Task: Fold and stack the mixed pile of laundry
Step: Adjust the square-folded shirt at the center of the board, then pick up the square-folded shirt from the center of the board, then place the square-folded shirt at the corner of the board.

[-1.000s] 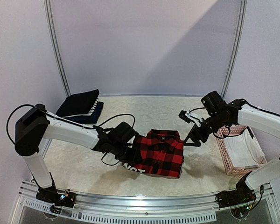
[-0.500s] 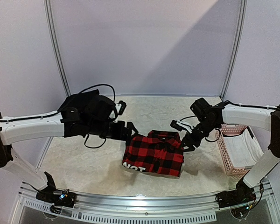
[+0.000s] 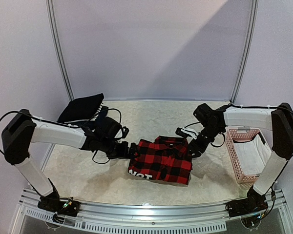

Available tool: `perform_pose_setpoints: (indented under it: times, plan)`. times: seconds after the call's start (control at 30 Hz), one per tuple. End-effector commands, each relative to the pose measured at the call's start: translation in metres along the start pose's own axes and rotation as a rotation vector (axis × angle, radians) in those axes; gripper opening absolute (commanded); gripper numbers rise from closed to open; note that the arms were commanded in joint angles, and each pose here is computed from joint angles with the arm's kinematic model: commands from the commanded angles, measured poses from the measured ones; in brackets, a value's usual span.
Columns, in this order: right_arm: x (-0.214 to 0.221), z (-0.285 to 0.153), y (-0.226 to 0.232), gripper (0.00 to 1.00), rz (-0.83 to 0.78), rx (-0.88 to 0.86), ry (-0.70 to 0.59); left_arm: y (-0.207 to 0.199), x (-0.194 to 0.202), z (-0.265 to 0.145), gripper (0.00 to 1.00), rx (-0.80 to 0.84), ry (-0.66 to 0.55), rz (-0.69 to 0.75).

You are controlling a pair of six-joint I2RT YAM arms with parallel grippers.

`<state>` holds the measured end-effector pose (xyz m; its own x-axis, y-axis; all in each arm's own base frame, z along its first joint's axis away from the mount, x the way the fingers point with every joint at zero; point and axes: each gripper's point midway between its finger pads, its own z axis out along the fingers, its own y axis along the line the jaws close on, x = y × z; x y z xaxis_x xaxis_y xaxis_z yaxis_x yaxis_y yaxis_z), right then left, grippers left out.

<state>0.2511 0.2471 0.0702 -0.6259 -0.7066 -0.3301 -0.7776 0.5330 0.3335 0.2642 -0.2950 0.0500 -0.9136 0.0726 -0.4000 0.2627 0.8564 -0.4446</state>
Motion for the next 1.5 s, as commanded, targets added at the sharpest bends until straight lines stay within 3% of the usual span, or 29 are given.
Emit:
perform_pose_setpoints:
  times: [0.0, 0.07, 0.23, 0.43, 0.57, 0.7, 0.73, 0.77, 1.0, 1.47]
  plan:
    - [-0.006, 0.019, -0.006, 0.33, -0.012, -0.002, 0.043, -0.044, -0.016, 0.019, 1.0, 0.256, -0.002, 0.029]
    - [-0.013, 0.03, -0.009, 0.23, -0.037, -0.001, 0.04, -0.052, -0.011, 0.032, 1.0, 0.304, 0.053, 0.031]
    - [-0.033, 0.045, -0.003, 0.19, -0.128, 0.013, 0.001, -0.06, -0.004, 0.053, 0.95, 0.372, 0.118, -0.025]
    - [-0.045, 0.051, -0.005, 0.21, -0.184, 0.07, -0.008, -0.063, -0.008, 0.053, 0.74, 0.385, 0.126, -0.038]
    - [-0.042, 0.042, -0.013, 0.27, -0.204, 0.132, 0.018, -0.063, -0.021, 0.039, 0.56, 0.35, 0.108, -0.004]
    - [-0.04, -0.007, -0.008, 0.4, -0.229, 0.162, -0.005, -0.043, -0.035, 0.02, 0.38, 0.187, 0.125, 0.064]
    - [-0.038, -0.019, -0.005, 0.44, -0.225, 0.147, -0.008, -0.033, -0.036, 0.015, 0.34, 0.117, 0.144, 0.094]
    - [-0.036, -0.051, 0.004, 0.49, -0.22, 0.118, -0.036, -0.007, -0.041, -0.003, 0.23, -0.045, 0.202, 0.175]
    - [-0.024, -0.09, 0.007, 0.52, -0.229, 0.19, -0.116, 0.047, -0.098, -0.045, 0.0, -0.375, 0.178, 0.346]
    - [-0.015, -0.1, 0.001, 0.52, -0.182, 0.239, -0.185, 0.084, -0.225, -0.101, 0.0, -0.725, 0.054, 0.492]
